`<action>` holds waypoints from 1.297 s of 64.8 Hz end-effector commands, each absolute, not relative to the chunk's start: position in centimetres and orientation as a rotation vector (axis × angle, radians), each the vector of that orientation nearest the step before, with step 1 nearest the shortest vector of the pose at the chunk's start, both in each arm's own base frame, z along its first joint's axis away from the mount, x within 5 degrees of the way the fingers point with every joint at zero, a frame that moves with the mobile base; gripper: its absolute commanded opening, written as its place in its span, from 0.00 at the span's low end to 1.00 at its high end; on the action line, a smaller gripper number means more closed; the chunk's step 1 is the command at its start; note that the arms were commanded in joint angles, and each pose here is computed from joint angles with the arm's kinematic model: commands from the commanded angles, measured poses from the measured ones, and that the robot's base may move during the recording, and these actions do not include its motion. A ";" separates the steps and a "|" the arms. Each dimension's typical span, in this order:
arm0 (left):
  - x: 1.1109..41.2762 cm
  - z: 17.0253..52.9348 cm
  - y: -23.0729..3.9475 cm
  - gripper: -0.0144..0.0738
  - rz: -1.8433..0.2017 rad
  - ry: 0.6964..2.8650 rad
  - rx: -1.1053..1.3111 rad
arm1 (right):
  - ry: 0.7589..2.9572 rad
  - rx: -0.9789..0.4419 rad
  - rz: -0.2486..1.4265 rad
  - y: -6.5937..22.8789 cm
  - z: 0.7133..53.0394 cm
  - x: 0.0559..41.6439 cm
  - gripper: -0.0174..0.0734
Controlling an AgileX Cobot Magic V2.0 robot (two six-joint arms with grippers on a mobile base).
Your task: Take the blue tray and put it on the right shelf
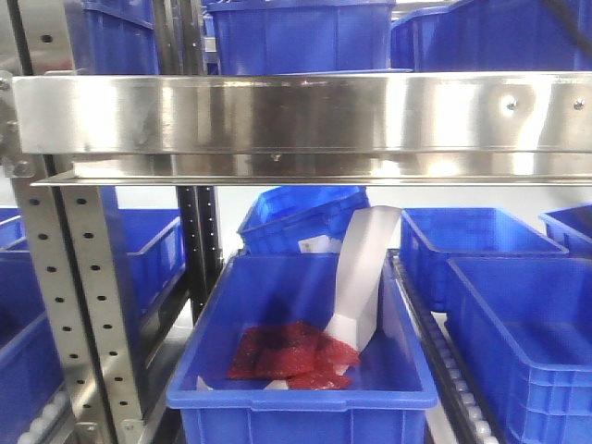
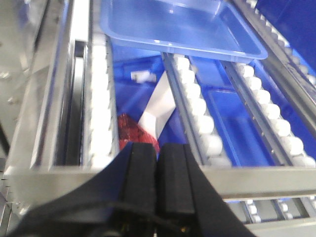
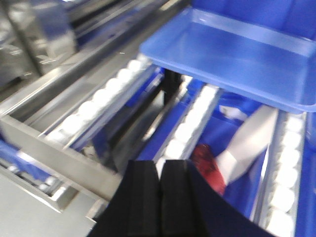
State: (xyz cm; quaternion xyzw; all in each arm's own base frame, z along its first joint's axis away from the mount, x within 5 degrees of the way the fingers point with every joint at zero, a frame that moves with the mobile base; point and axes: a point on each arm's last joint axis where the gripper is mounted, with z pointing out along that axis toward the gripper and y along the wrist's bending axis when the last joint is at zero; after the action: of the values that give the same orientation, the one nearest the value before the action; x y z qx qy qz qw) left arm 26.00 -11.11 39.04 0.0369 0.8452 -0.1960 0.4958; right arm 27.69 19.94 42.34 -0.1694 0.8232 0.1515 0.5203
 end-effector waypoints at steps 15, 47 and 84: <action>20.1 38.0 -8.6 0.11 -0.505 1.747 0.116 | 1.718 -0.442 0.468 15.1 42.2 20.5 0.25; 8.6 32.7 -3.6 0.11 -0.470 1.489 0.168 | 1.487 -0.441 0.573 6.7 34.6 8.8 0.25; 6.9 32.1 -2.9 0.11 -0.477 1.442 0.162 | 1.448 -0.428 0.582 5.4 33.3 7.2 0.25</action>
State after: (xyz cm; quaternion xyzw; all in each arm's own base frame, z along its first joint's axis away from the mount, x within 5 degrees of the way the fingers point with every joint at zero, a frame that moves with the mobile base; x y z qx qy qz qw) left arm 7.03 -2.89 30.43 0.0711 0.6915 -0.2050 0.6890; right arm 7.42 5.31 31.66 -0.1883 0.6884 0.2428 0.6571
